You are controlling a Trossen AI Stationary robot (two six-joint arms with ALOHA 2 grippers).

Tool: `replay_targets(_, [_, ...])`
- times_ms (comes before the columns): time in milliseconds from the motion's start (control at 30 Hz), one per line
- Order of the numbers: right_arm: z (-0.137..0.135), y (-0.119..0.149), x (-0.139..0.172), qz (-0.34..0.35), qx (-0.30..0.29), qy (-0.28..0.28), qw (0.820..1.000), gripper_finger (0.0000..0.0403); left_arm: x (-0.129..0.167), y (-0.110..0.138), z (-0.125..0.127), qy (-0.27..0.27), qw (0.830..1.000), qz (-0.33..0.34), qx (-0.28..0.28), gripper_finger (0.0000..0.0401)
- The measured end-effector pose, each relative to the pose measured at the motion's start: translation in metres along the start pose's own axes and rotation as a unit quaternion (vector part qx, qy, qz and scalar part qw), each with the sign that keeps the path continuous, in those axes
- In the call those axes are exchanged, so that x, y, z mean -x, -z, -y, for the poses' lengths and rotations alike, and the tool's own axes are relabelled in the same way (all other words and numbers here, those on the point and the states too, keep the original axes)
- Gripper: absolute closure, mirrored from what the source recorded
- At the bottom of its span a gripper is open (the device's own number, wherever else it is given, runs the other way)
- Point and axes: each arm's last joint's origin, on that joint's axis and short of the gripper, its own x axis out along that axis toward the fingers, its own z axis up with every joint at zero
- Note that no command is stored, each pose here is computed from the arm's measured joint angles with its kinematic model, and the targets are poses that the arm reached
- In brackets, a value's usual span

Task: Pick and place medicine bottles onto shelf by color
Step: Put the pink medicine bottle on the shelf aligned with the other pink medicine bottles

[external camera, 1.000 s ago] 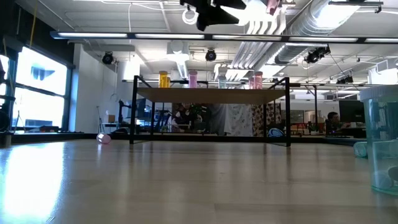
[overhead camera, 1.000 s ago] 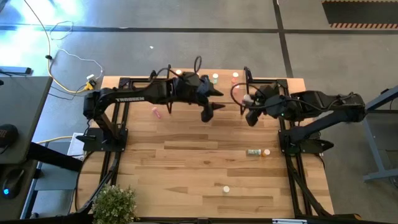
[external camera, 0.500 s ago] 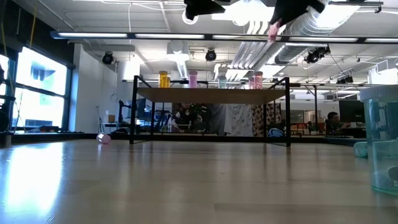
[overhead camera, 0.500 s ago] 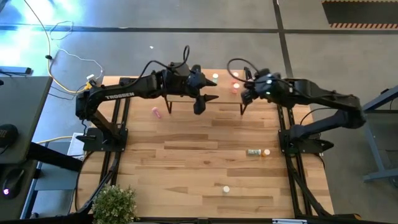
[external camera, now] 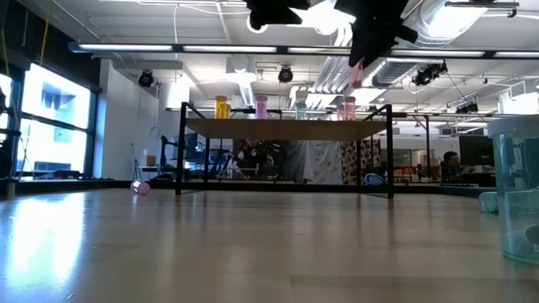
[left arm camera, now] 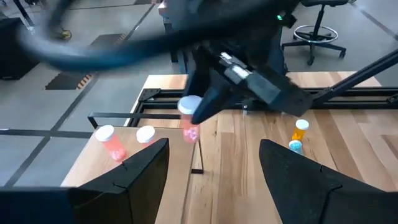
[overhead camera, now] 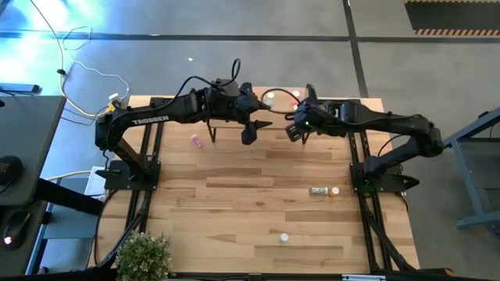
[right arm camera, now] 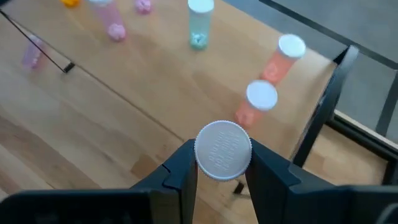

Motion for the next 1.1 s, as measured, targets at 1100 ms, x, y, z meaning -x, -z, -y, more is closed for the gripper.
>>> replay_targets(1100, [0.032, 0.028, -0.033, 0.045, 0.096, -0.120, 0.987, 0.0299, 0.000, 0.002, -0.001, -0.023, 1.000, -0.014, 0.000, 0.0160])
